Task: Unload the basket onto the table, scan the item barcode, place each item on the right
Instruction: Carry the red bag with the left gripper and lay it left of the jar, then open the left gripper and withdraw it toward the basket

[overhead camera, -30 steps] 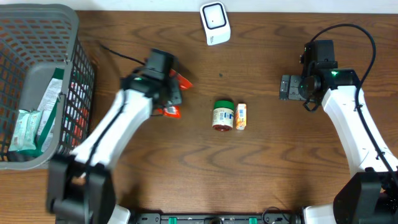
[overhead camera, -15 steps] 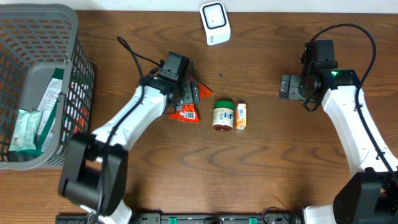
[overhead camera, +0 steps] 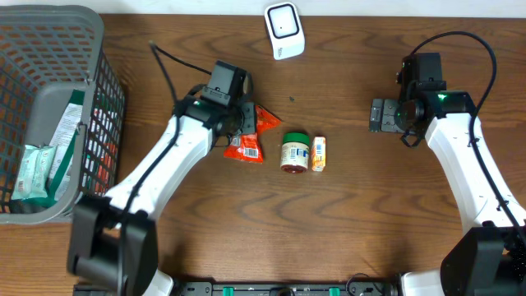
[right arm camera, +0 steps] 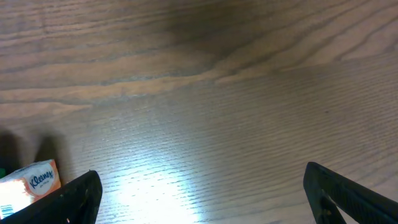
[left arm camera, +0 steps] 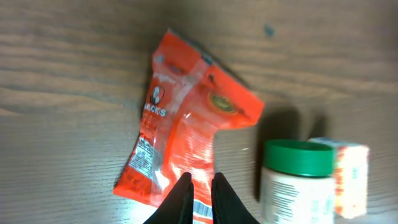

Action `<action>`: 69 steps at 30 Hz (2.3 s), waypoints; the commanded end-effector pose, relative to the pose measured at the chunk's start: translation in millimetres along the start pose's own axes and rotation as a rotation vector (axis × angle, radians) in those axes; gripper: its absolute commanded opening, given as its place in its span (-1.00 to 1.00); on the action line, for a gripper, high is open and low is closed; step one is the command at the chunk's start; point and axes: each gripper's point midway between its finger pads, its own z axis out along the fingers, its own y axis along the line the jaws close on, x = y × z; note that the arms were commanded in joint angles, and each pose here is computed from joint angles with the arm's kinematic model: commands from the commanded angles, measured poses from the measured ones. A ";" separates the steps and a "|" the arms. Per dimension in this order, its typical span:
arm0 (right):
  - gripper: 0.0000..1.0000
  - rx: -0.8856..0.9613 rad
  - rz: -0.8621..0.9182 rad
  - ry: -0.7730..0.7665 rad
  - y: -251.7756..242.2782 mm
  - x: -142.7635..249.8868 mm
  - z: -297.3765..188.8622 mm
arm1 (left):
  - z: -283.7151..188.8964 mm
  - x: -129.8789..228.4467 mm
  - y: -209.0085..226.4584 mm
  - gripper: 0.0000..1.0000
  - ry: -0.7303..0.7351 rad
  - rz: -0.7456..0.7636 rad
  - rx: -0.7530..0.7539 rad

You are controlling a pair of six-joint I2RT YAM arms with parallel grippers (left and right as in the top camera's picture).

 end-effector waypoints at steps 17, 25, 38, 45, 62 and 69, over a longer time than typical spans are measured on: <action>0.99 0.014 -0.004 -0.022 -3.8 -5.3 -5.5 | 65.9 56.6 8.2 -0.56 0.241 0.066 -0.062; 0.99 0.014 -0.004 -0.022 -3.9 -5.3 -5.5 | 47.4 22.2 -19.6 -0.34 0.078 0.101 0.015; 0.99 0.014 -0.004 -0.022 -3.8 -5.3 -5.5 | 102.8 43.7 -10.2 -0.35 0.157 0.099 -0.015; 0.98 0.014 -0.004 -0.022 -3.8 -5.3 -5.5 | 33.6 -14.4 -27.4 0.06 -0.049 0.091 0.053; 0.99 0.014 -0.004 -0.022 -3.8 -5.3 -5.5 | 59.3 -10.1 63.0 -0.84 -0.078 0.076 -0.381; 0.98 0.014 -0.004 -0.022 -3.8 -5.2 -5.5 | 79.7 7.1 60.2 -0.84 -0.002 0.077 -0.338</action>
